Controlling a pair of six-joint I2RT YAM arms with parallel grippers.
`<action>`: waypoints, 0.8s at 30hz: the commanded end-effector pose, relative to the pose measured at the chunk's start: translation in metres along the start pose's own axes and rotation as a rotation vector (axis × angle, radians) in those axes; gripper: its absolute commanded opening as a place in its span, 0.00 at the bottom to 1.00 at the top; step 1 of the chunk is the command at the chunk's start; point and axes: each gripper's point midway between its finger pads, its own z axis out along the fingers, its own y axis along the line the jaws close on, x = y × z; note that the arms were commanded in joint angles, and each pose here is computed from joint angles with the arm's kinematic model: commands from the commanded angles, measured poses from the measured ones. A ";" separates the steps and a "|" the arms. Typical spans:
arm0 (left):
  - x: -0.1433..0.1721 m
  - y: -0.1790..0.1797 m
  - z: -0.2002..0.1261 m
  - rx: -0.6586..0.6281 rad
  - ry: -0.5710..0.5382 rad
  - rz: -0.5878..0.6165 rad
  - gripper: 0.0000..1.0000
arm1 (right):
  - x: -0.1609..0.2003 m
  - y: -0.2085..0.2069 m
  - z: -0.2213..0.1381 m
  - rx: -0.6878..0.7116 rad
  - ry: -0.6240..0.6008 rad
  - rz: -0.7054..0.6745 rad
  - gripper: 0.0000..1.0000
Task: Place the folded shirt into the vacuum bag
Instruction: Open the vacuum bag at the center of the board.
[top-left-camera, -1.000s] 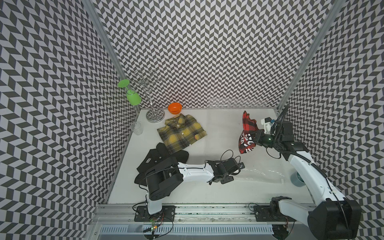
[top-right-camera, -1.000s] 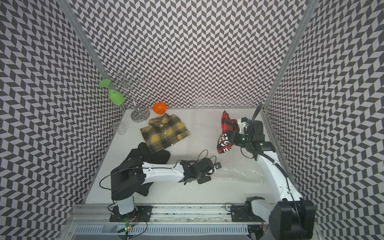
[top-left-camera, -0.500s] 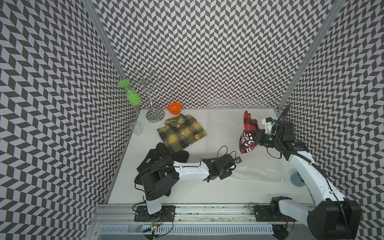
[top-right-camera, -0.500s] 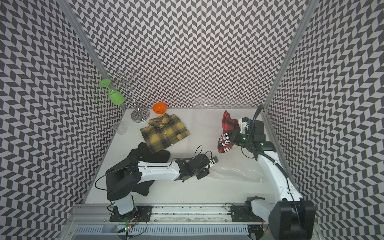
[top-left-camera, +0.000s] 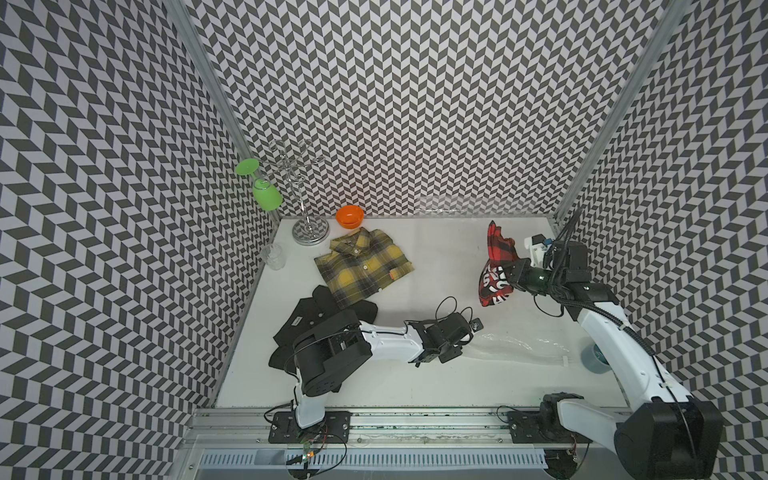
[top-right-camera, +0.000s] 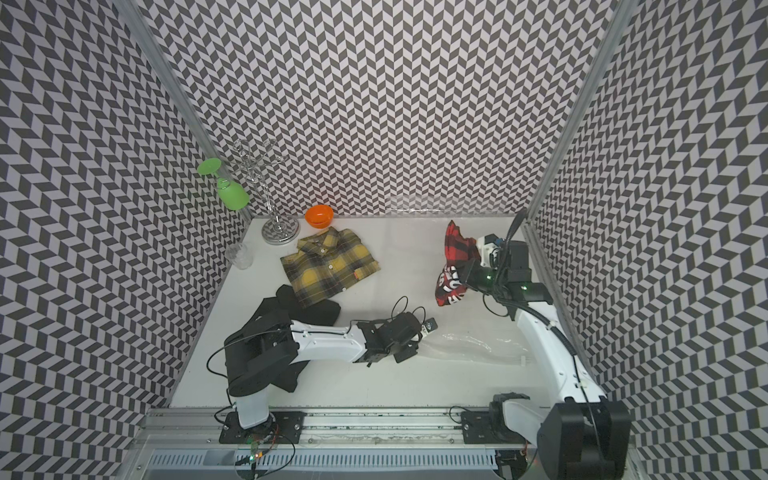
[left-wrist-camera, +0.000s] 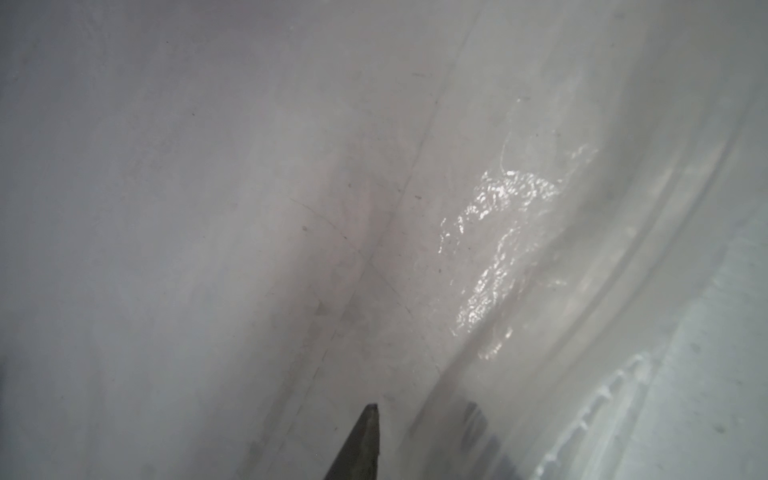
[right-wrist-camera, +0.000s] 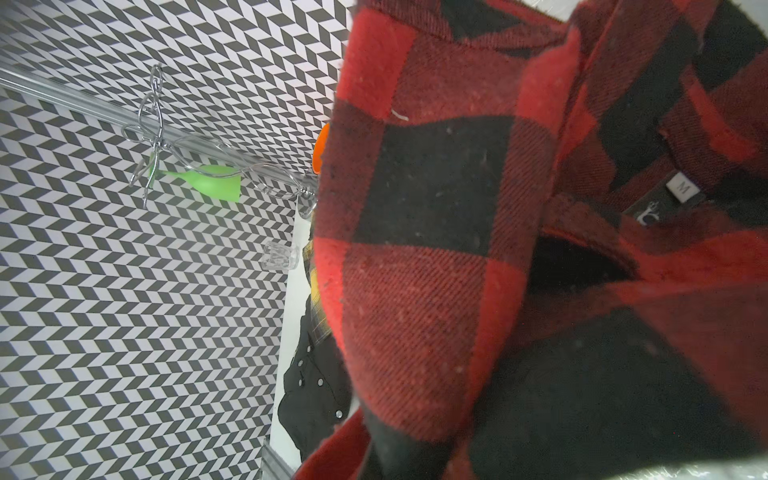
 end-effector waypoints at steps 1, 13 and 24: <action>-0.013 -0.005 -0.001 0.033 -0.033 -0.015 0.24 | -0.025 0.029 -0.014 -0.076 -0.091 -0.082 0.07; -0.058 0.091 -0.058 0.048 -0.263 -0.471 0.00 | -0.045 0.068 -0.048 -0.118 -0.163 -0.136 0.03; -0.085 0.134 -0.068 0.133 -0.330 -0.723 0.00 | 0.006 0.135 -0.066 -0.096 -0.091 -0.310 0.02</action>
